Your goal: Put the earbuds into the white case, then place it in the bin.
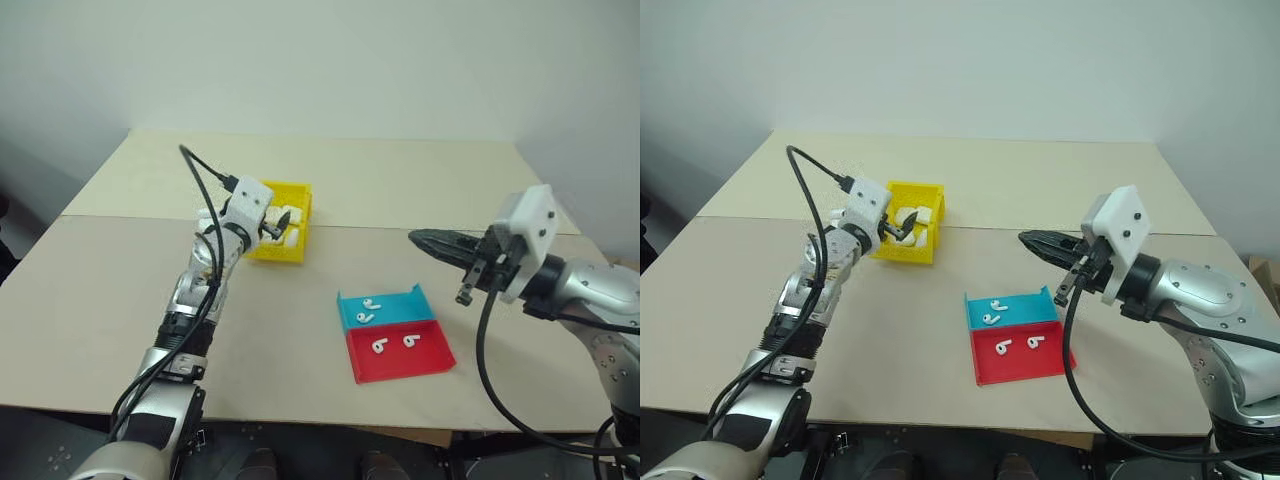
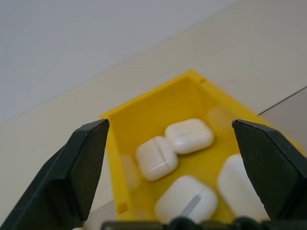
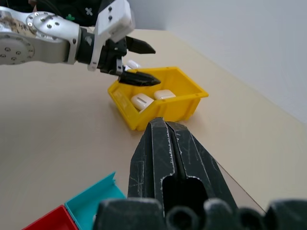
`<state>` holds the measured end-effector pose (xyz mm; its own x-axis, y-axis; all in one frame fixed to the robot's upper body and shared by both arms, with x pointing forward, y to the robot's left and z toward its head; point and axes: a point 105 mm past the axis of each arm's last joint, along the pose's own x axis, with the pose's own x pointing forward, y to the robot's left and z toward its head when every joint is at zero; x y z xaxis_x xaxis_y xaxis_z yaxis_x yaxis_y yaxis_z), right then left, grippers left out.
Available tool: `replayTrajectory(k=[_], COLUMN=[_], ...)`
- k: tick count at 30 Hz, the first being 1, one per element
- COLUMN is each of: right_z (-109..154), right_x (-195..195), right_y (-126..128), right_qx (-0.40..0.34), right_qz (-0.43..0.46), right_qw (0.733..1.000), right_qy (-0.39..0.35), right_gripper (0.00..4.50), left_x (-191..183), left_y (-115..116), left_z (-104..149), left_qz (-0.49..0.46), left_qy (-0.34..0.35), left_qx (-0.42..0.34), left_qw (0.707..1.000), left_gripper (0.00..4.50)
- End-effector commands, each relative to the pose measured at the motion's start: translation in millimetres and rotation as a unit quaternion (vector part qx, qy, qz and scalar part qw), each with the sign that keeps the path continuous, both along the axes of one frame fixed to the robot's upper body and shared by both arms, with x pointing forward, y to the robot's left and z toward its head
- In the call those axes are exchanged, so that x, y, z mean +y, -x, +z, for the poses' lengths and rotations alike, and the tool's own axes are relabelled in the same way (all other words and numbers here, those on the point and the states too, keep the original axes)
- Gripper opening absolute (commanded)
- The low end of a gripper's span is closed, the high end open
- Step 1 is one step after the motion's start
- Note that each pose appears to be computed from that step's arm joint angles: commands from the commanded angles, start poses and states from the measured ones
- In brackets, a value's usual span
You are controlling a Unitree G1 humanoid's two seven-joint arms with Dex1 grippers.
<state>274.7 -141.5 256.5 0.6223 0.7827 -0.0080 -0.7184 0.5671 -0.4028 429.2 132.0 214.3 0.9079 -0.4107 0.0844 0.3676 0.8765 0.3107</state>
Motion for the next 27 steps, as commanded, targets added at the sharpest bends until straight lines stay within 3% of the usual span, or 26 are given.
replayTrajectory(k=[1,12,18,27], right_z=[4.0,-11.2,-7.0,-21.5], right_x=[-10.0,-85.6,-111.3,-113.4], right_y=[8.5,39.5,56.5,57.6], right_qx=[-0.022,0.028,0.039,0.044], right_qz=[0.009,0.014,0.03,0.024], right_qw=[0.999,0.98,0.97,0.97], right_qy=[0.035,0.195,0.24,0.238], right_gripper=[0.0,0.0,0.0,0.0], left_x=[3.3,46.8,66.5,71.5], left_y=[35.7,158.6,190.2,200.9], left_z=[31.6,32.7,40.1,37.2], left_qz=[-0.144,-0.328,-0.337,-0.327], left_qy=[0.074,-0.036,-0.054,-0.068], left_qx=[-0.021,0.025,0.066,0.077], left_qw=[0.987,0.944,0.938,0.939], left_gripper=[4.48,4.48,4.48,4.48])
